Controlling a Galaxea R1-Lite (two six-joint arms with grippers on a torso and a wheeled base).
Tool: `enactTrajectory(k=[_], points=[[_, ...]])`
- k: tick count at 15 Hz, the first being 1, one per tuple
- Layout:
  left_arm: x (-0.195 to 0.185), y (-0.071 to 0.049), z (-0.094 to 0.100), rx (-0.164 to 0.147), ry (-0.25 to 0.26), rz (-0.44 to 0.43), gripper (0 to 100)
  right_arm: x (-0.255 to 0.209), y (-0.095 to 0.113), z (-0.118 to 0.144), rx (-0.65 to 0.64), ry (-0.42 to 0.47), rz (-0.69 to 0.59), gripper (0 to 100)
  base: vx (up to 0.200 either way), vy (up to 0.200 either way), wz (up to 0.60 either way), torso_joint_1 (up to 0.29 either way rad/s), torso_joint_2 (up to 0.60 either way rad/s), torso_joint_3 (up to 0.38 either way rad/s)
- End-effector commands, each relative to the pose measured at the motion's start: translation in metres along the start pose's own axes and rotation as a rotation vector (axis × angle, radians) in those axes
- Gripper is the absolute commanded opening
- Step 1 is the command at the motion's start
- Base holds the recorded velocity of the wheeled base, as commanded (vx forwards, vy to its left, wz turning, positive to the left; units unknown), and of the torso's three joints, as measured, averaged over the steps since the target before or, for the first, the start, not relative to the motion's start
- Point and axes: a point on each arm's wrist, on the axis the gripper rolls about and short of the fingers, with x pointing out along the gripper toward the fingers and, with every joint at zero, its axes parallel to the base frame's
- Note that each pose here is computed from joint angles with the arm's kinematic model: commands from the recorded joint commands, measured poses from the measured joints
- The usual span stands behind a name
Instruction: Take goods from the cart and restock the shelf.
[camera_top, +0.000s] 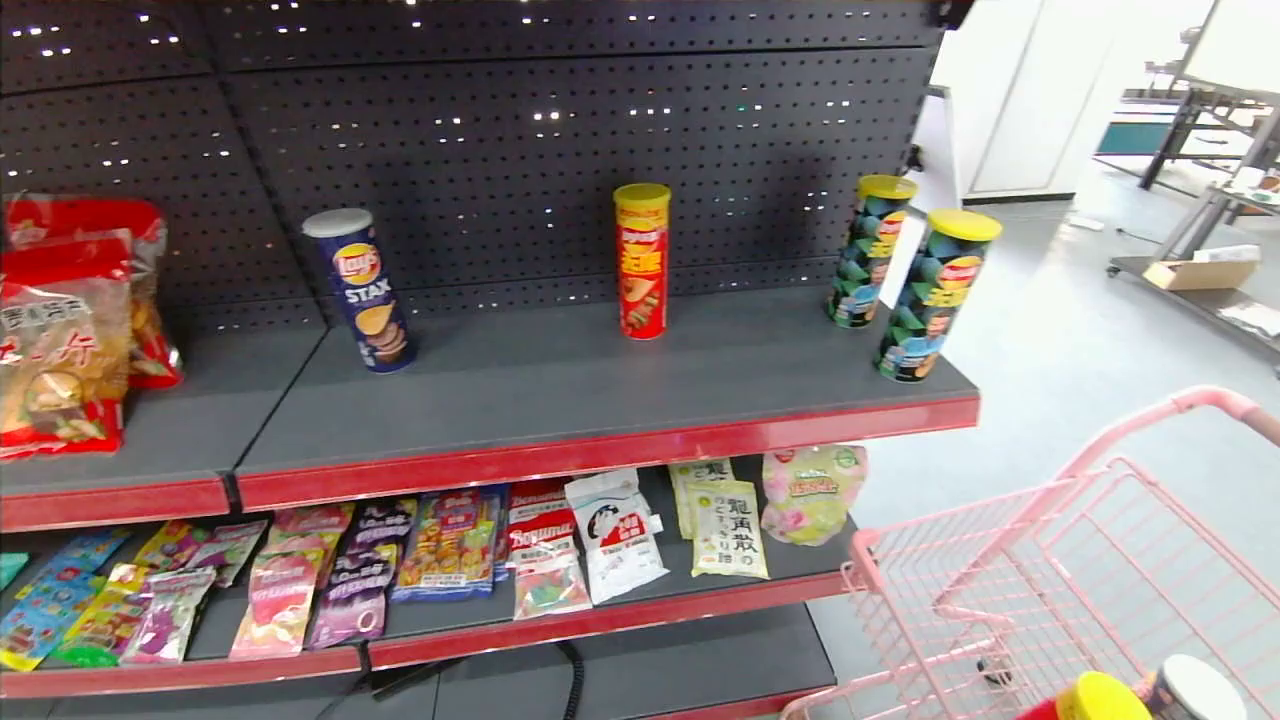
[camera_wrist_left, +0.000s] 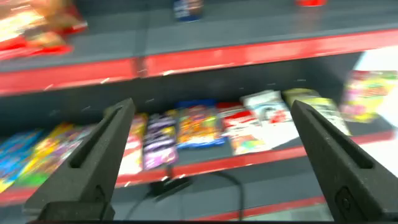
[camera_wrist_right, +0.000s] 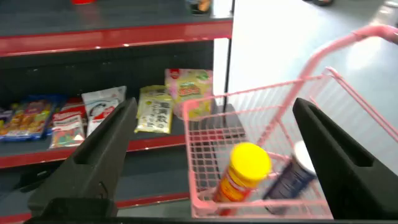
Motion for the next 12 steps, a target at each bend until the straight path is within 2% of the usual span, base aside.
enactTrajectory(k=[1, 12], points=[[0.0001, 0.0000, 0.0000, 0.000, 0.001, 0.000, 100, 0.0000, 0.0000, -0.0002, 0.000, 0.001, 0.001, 100, 0.000, 0.000, -0.60, 0.002, -0.01, 0.007], [0.0001, 0.0000, 0.0000, -0.002, 0.001, 0.002, 100, 0.0000, 0.0000, -0.0002, 0.000, 0.001, 0.001, 100, 0.000, 0.000, -0.60, 0.003, 0.00, 0.002]])
